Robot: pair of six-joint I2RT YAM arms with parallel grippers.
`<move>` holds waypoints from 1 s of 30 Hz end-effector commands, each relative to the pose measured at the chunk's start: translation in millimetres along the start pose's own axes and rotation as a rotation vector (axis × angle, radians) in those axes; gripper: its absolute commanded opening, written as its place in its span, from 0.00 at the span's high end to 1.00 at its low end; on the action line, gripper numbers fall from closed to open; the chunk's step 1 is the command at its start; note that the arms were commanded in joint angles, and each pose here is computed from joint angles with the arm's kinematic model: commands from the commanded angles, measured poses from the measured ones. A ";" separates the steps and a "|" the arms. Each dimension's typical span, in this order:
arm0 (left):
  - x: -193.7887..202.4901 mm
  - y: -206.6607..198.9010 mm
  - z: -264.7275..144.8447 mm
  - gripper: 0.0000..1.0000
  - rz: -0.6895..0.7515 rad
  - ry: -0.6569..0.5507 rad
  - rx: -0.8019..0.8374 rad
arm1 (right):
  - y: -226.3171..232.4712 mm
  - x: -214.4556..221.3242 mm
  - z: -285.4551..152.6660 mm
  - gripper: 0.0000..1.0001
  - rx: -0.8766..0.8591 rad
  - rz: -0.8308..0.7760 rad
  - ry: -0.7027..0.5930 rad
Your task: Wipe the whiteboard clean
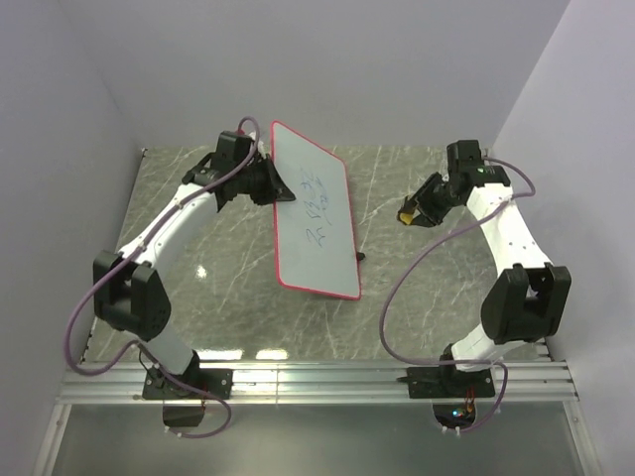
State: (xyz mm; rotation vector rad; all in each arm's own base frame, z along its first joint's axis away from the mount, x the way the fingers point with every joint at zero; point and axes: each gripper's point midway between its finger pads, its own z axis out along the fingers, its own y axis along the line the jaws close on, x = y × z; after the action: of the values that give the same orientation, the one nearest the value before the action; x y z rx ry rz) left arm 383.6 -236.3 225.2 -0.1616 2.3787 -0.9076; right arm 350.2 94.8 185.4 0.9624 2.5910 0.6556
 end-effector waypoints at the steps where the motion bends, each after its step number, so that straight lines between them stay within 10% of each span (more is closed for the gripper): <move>1: -4.6 66.1 30.0 1.00 0.344 0.055 -0.195 | 17.0 19.8 -10.9 1.00 -0.092 -0.075 0.014; 11: 28.0 102.0 79.8 1.00 0.310 0.345 -0.142 | 155.1 68.8 -26.7 1.00 -0.546 -0.355 0.124; 21: 36.3 85.1 65.4 1.00 0.291 0.369 -0.100 | 231.6 97.8 43.3 1.00 -0.523 -0.431 0.274; 30: 37.3 80.7 51.9 1.00 0.306 0.355 -0.118 | 211.5 94.8 117.7 1.00 -0.315 -0.361 0.326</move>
State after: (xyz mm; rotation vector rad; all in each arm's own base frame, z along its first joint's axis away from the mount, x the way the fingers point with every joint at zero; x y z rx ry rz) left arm 401.0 -239.8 188.4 0.0868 2.5652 -1.1264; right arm 447.5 344.4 195.0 0.2463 2.6481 1.2577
